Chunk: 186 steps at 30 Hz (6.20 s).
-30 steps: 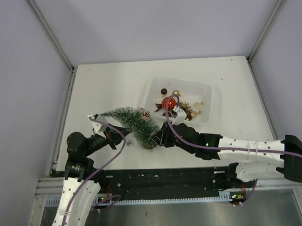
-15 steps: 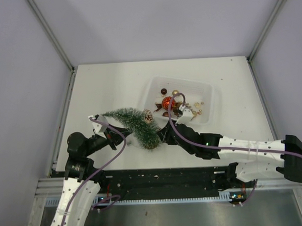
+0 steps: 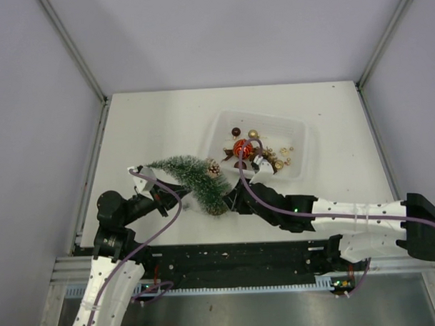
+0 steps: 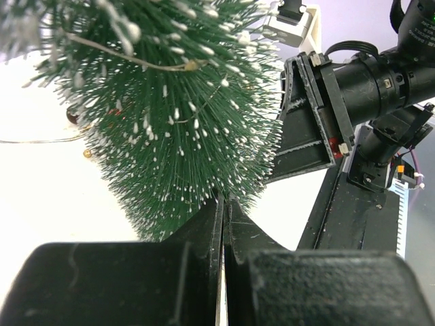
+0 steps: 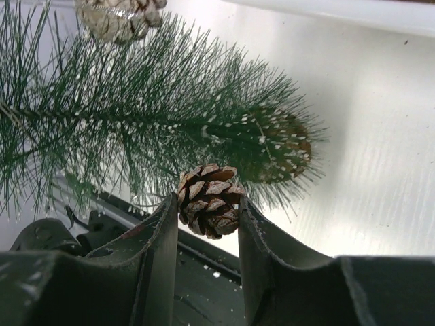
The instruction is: Decorate the small christmas tree
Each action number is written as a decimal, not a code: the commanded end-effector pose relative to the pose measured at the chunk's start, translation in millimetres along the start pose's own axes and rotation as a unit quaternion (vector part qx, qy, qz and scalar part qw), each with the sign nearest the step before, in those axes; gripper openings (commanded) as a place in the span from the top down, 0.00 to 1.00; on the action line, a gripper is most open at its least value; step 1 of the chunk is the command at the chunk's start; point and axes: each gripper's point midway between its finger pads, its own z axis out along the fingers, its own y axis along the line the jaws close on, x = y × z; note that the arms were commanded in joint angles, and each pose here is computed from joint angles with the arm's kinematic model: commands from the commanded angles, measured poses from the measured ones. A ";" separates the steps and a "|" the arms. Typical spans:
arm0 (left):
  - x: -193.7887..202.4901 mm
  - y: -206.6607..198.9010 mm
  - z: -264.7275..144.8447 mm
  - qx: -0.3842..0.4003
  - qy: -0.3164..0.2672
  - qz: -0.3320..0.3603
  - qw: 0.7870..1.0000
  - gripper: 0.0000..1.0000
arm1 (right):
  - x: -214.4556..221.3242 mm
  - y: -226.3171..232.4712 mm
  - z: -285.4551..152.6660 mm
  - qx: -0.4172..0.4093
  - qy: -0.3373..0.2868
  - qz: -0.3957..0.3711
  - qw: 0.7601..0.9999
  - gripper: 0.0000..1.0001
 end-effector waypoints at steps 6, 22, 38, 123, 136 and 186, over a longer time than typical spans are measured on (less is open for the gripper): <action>-19.3 -9.6 -0.6 0.012 -0.024 0.031 0.999 1.00 | 7.8 44.9 -10.2 -0.058 0.019 0.007 0.998 0.83; -18.6 -11.3 -0.3 0.017 -0.021 0.033 0.999 1.00 | -53.1 38.7 -40.2 -0.045 -0.074 0.008 0.996 0.73; -22.2 -12.8 0.5 0.021 -0.021 0.037 0.999 1.00 | -45.6 29.3 -8.2 -0.017 -0.052 -0.045 0.997 0.72; -21.6 -7.3 3.6 0.012 -0.019 0.032 0.999 1.00 | -7.5 43.4 -18.9 -0.107 -0.066 -0.035 0.991 0.62; -23.3 -7.4 3.7 0.011 -0.021 0.034 0.999 1.00 | -3.2 17.2 -18.3 -0.070 -0.068 -0.053 0.994 0.59; -23.8 -5.4 3.7 0.002 -0.015 0.031 0.999 1.00 | -107.4 -73.9 -49.4 0.095 -0.094 -0.091 0.987 0.45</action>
